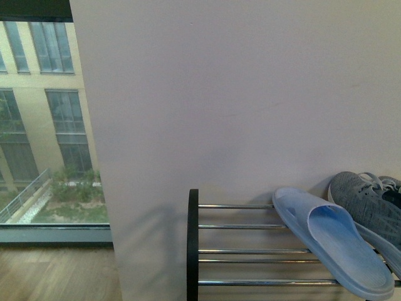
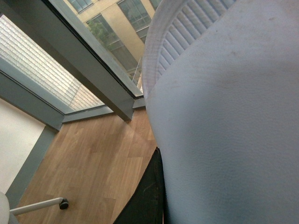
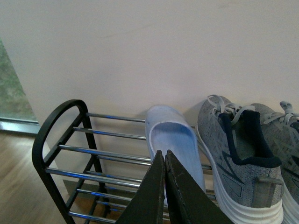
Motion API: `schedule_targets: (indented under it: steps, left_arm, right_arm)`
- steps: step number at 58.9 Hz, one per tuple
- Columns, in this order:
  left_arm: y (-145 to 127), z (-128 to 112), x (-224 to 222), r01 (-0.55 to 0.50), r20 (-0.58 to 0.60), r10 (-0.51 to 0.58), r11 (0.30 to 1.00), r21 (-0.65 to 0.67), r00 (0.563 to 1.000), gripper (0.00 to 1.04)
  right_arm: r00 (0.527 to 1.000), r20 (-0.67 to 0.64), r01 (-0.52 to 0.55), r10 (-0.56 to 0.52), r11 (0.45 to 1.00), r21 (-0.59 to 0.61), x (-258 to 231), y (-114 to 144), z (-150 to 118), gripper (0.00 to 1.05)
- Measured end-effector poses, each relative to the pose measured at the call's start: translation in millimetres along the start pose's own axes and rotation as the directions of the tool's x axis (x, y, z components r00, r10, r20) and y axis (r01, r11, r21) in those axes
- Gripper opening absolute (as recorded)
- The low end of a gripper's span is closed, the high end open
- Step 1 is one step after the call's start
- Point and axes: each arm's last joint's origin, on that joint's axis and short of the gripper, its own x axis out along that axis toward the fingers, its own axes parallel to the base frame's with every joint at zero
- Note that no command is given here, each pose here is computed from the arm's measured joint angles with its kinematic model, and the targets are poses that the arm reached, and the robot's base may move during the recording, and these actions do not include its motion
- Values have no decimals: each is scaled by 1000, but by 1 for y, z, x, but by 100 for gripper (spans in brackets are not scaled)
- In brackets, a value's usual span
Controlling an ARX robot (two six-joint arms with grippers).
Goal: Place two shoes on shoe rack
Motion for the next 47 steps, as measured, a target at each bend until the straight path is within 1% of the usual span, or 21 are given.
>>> schedule_targets:
  steps: [47]
  left_arm:
    - [0,0,0,0,0,0,1000,0,1000,2]
  right_arm:
    - [1000,26,1,-1,1000,0,-26,0,8,2]
